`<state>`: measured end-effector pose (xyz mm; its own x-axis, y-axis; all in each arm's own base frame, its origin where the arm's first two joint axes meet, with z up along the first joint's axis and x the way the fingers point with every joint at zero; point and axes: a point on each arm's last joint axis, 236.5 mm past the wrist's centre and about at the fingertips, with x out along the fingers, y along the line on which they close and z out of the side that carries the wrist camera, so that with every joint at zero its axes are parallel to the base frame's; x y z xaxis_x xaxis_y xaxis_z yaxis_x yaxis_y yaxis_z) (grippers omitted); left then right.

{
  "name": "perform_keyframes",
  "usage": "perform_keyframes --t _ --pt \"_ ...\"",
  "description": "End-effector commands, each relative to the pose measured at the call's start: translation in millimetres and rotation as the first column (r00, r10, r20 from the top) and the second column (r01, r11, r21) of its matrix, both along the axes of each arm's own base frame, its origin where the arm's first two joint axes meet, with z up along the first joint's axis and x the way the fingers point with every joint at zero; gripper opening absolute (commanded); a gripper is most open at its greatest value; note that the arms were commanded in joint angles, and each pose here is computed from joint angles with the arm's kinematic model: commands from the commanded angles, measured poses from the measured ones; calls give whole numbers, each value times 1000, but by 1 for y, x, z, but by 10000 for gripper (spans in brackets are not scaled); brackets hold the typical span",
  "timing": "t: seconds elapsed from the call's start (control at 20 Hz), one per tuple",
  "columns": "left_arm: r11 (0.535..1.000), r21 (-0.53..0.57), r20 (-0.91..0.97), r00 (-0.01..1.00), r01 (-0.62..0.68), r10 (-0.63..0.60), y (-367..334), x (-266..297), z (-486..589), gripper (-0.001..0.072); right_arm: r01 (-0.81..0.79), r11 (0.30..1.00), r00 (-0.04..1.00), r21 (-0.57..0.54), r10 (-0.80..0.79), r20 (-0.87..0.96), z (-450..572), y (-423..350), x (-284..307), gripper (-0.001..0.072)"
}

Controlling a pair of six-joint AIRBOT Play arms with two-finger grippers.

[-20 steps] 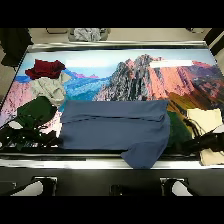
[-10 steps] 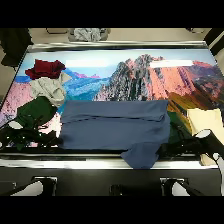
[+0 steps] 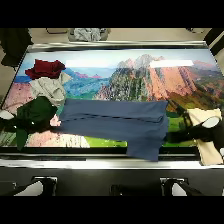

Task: Fold the shirts.

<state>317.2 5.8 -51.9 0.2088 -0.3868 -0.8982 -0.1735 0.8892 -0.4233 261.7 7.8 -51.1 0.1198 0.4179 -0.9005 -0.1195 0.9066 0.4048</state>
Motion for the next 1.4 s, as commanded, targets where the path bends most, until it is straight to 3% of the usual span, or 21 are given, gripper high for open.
perform_keyframes --t 0.0,0.25,0.45,0.8,0.85,0.9,0.95,1.0,1.1,1.15,1.35 --pt "1000 24 119 993 3 -6 -2 59 38 19 88 996 988 -15 -85 131 33 -18 64 43" --pt "1000 -7 117 993 -20 21 -6 146 40 20 171 981 954 86 -187 235 44 -33 163 44" --pt "999 -45 21 999 -27 28 -6 171 9 21 179 980 936 85 -197 294 34 -34 221 44" --pt "995 -90 -65 997 -45 40 -13 172 -34 28 155 983 959 102 -175 224 -17 -15 230 48" --pt "992 -115 -58 997 -54 48 -16 175 -31 135 145 984 956 106 -167 242 -10 -15 231 66" --pt "988 -143 -44 998 -58 52 -19 179 -23 388 101 991 956 85 -121 267 1 -15 231 237" --pt "984 -168 -34 998 -54 49 -21 183 -12 598 19 999 956 32 -28 292 12 -18 226 481" --pt "985 -172 -22 999 -33 29 -19 184 0 621 -46 995 956 -84 68 287 19 -34 217 645" --pt "986 -165 21 1000 20 -17 -17 186 29 620 -11 945 984 -326 68 163 18 -91 190 679" --pt "987 -158 50 998 38 -31 -17 186 45 620 -34 932 991 -360 78 109 14 -99 178 697" --pt "987 -112 179 979 117 -96 -35 181 106 618 -131 983 991 -129 132 -3 -22 -50 160 703"
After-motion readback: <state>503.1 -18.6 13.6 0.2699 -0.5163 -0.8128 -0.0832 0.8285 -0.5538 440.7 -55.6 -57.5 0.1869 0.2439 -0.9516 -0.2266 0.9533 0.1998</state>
